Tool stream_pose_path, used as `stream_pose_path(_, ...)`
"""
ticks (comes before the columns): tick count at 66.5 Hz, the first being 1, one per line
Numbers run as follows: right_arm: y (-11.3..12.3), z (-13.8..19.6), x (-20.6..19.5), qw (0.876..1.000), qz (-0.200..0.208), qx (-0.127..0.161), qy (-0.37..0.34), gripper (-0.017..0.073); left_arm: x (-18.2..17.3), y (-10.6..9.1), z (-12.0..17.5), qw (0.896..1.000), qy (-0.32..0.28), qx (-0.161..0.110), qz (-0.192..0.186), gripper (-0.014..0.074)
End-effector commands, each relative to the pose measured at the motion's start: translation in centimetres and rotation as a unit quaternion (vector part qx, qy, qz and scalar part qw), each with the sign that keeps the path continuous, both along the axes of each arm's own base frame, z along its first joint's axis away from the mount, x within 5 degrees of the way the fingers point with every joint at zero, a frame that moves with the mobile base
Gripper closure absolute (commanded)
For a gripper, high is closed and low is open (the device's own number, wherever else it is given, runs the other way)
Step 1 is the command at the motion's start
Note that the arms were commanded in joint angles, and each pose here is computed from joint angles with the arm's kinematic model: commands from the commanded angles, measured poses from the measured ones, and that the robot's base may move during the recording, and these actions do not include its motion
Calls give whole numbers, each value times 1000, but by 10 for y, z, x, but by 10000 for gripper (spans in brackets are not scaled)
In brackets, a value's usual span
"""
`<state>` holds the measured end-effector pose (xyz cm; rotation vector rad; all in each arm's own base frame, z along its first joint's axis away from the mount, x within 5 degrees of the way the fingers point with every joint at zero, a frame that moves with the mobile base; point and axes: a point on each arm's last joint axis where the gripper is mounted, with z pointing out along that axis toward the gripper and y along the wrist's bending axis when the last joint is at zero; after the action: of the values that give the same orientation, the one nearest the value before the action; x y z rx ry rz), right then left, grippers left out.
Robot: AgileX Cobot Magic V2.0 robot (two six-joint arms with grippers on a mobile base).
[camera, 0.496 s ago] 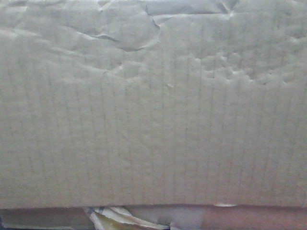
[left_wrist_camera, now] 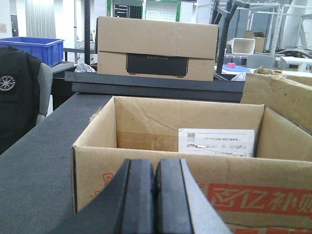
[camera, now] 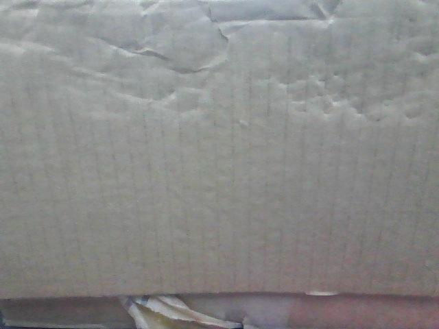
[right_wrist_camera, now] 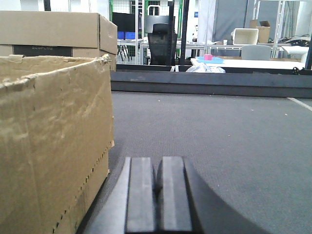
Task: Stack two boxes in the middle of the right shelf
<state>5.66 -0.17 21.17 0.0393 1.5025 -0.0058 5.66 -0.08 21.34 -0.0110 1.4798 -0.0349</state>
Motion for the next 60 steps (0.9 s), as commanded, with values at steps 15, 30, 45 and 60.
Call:
stream_pose_path(15, 0, 2, 0, 1000, 0, -2, -13, 724, -1, 0, 4, 1000, -19, 21, 1, 704)
stream_pose_path(30, 0, 2, 0, 1000, 0, -2, -13, 724, -2, -1, 8, 999, -44, 19, -2, 704)
stream_pose_path(45, 0, 2, 0, 1000, 0, -2, -13, 724, -18, 3, 56, 1000, 13, 14, 16, 704)
stream_pose_path(60, 0, 2, 0, 1000, 0, -2, -13, 724, -18, 6, 126, 995, 97, 9, 29, 704)
